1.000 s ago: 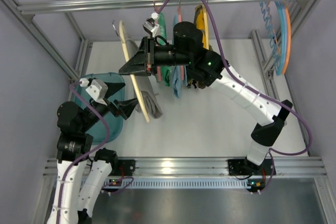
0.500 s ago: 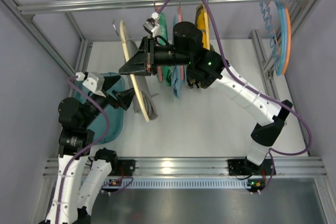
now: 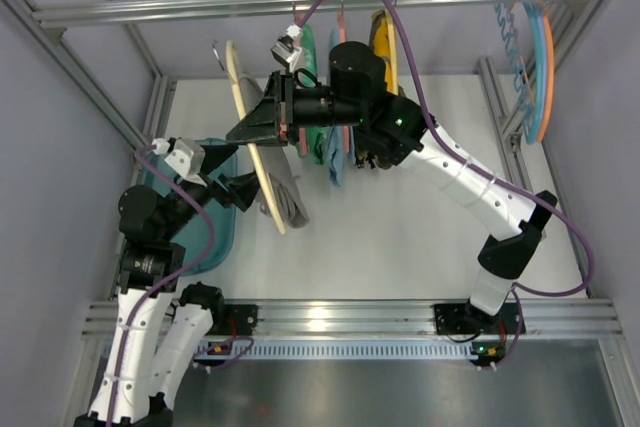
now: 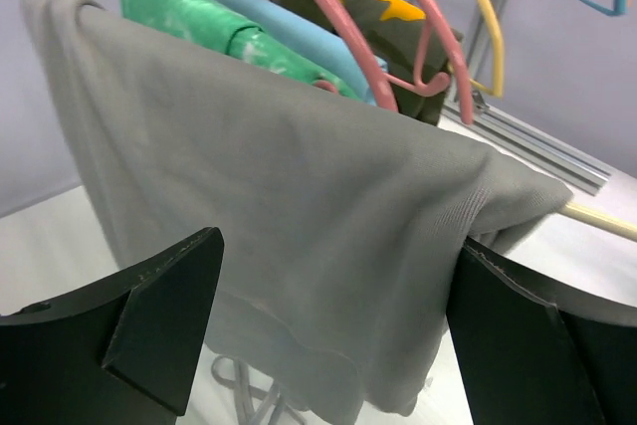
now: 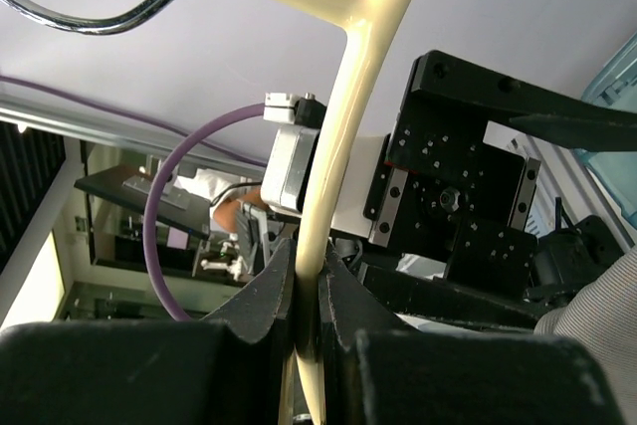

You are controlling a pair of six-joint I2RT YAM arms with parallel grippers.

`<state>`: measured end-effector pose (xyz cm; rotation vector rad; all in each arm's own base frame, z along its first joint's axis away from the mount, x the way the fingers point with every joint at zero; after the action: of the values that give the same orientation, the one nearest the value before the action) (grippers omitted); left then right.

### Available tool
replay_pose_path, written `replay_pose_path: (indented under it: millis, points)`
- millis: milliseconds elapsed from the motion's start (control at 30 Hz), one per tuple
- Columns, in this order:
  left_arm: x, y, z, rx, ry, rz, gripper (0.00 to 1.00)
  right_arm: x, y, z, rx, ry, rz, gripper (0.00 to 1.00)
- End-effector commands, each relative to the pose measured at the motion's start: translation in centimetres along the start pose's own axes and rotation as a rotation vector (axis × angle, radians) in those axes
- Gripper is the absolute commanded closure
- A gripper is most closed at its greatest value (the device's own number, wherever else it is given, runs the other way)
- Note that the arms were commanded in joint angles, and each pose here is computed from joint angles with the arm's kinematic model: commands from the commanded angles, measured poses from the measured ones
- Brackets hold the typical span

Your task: Remove the trousers from the hanger

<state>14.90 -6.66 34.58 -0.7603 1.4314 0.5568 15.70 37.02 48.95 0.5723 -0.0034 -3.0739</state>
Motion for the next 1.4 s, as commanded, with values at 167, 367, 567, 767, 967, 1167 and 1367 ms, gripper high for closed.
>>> replay_pose_path:
  millis: [167,367,567,767,967,1167,1367]
  points:
    - [-0.8,0.5,-1.5,0.156,-0.021,-0.052,0.07,-0.4,1.9,5.1,-0.200,0.168,-0.042,1.00]
    - [-1.4,-0.1,-0.6,0.071,-0.014,-0.061,0.10,-0.1,2.1,5.2,-0.222,0.169,-0.015,1.00]
    - [-1.9,-0.8,0.0,0.053,-0.027,-0.079,0.28,0.3,2.4,5.2,-0.225,0.178,-0.002,1.00]
    - [-1.8,-0.6,-0.4,0.113,-0.071,-0.068,0.46,0.0,2.5,5.0,-0.218,0.193,-0.009,1.00]
    - [-2.0,0.1,-0.9,0.139,-0.100,-0.045,0.33,-0.5,2.7,4.7,-0.209,0.217,-0.027,1.00]
    - [-1.9,0.4,-0.9,0.125,-0.125,-0.018,0.27,-0.7,2.8,4.5,-0.207,0.227,-0.023,1.00]
    - [-0.7,0.7,-0.3,0.119,-0.190,0.072,0.22,-0.5,3.1,4.4,-0.238,0.270,0.027,1.00]
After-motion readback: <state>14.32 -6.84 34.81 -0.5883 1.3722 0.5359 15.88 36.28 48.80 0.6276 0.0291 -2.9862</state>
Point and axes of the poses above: each gripper's point midway between its finger pads, its own y axis back along the fingers, its own z axis along the line the jaws close on, x = y × z, the point moved 10 cm from there along y, back along the fingers, and after that the axes turned 2 degrees about -y, right-handed, at the moved point
